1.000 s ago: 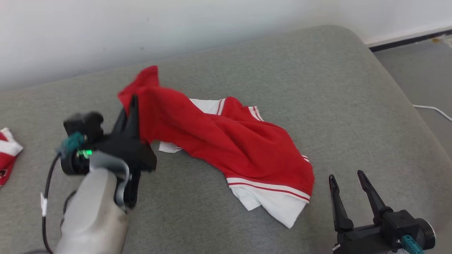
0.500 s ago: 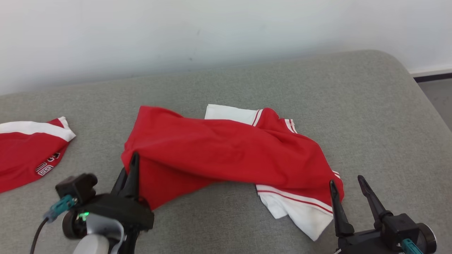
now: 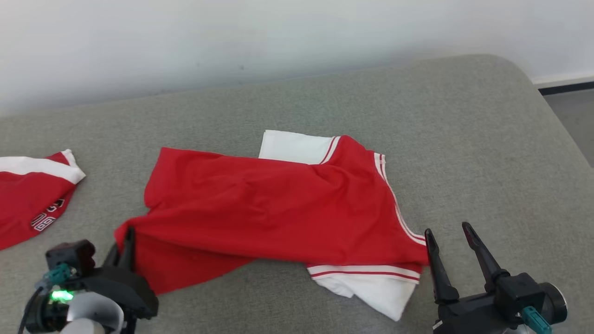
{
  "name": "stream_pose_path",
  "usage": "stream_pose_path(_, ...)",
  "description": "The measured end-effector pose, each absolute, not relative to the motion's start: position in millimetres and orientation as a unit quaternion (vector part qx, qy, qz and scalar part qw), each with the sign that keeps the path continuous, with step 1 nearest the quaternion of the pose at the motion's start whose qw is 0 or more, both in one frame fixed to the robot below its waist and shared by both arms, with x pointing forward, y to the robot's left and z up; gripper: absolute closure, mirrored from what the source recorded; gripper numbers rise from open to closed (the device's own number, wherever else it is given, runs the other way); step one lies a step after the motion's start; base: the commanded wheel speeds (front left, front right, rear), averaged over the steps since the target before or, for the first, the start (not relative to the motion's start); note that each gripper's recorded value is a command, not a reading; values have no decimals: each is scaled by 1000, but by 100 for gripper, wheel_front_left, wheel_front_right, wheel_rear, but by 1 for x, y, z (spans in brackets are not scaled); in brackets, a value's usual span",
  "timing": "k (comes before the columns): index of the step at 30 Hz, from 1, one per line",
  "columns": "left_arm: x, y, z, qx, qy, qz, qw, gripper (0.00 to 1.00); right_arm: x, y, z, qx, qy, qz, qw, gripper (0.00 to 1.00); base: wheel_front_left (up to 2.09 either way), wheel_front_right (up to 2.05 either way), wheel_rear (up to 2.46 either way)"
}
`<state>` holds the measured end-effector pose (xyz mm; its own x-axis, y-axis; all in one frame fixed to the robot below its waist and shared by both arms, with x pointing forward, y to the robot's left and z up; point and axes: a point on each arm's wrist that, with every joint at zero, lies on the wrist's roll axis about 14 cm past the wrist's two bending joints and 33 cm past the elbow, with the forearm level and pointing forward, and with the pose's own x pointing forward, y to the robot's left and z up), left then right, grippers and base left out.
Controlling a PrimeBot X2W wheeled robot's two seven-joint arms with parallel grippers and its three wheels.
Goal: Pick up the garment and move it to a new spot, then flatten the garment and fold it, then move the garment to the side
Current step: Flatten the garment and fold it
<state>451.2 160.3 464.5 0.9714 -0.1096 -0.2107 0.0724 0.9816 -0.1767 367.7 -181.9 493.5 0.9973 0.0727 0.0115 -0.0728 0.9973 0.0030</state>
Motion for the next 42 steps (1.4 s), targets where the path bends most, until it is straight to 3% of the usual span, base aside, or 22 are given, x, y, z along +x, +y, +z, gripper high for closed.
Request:
stream_pose_path(1,456,162,463,-76,107,-45,990,100,368,-183,493,1,-5,35,999,0,0,0,0)
stream_pose_path(3,462,164,454,-62,116,-42,990,0,367,-187,492,1,-3,30,1000,0,0,0,0)
stream_pose_path(10,466,168,441,-62,117,-28,991,0,362,-198,491,0,1,12,1000,0,0,0,0)
stream_pose_path(26,394,180,530,-116,-71,-16,991,0,358,-194,502,-3,-6,27,1000,0,0,0,0)
stream_pose_path(35,351,173,533,-107,-83,-29,990,0,360,-188,486,23,48,41,998,0,0,0,0)
stream_pose_path(42,345,174,527,-102,-75,-28,992,0,371,-200,459,42,147,31,988,0,0,0,0)
